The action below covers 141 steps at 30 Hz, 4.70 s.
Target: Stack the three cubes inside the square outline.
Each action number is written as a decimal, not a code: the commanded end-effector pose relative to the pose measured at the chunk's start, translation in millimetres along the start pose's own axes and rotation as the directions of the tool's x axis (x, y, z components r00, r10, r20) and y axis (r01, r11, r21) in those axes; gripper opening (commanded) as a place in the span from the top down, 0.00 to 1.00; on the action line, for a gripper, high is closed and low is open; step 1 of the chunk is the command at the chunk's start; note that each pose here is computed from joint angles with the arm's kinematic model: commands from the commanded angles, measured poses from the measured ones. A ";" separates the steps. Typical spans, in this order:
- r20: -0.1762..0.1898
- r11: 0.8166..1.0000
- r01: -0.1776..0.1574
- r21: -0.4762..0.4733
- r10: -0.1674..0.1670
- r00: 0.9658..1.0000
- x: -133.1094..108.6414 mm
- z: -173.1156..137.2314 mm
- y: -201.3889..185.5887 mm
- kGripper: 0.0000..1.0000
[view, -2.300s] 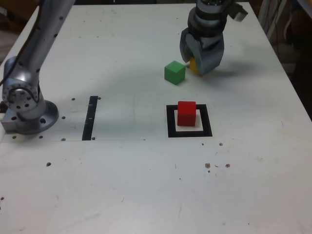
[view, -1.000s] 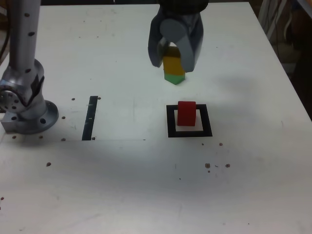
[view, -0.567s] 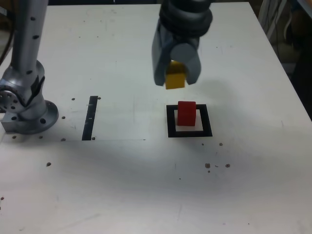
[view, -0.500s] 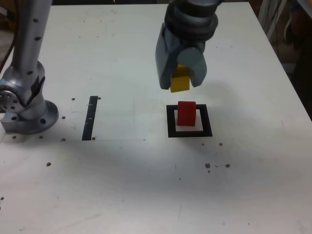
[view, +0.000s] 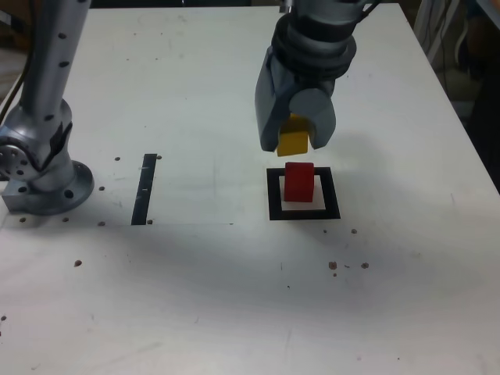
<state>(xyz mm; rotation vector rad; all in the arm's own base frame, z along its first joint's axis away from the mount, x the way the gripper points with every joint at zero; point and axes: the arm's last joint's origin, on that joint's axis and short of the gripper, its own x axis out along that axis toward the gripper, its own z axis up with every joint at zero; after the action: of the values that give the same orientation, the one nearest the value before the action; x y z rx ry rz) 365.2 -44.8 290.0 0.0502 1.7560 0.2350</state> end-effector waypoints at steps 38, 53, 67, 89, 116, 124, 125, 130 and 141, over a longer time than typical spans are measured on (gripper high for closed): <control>-0.002 0.998 0.015 0.068 -0.015 1.000 30.1 16.0 -13.0 0.47; 0.001 0.995 0.012 0.101 -0.012 1.000 25.3 12.4 -11.1 0.24; 0.030 0.992 -0.019 0.127 0.015 0.999 4.4 -6.9 7.1 0.01; 0.065 0.843 -0.168 0.511 0.157 0.985 61.8 -37.2 149.4 0.01; 0.048 0.799 -0.107 0.591 0.098 0.994 103.3 2.2 127.0 0.20; 0.055 0.820 -0.106 0.562 0.090 0.994 107.5 9.3 126.6 0.55; 0.056 0.821 -0.105 0.561 0.089 0.994 108.5 9.6 126.3 0.56; 0.060 0.824 -0.100 0.558 0.081 0.995 110.8 11.6 125.6 0.62; 0.092 0.855 -0.101 0.509 0.063 0.994 105.0 13.3 126.0 0.85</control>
<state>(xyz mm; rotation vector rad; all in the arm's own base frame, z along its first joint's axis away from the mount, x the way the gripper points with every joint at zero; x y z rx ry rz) 344.0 97.2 206.6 0.5220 1.7172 -0.1905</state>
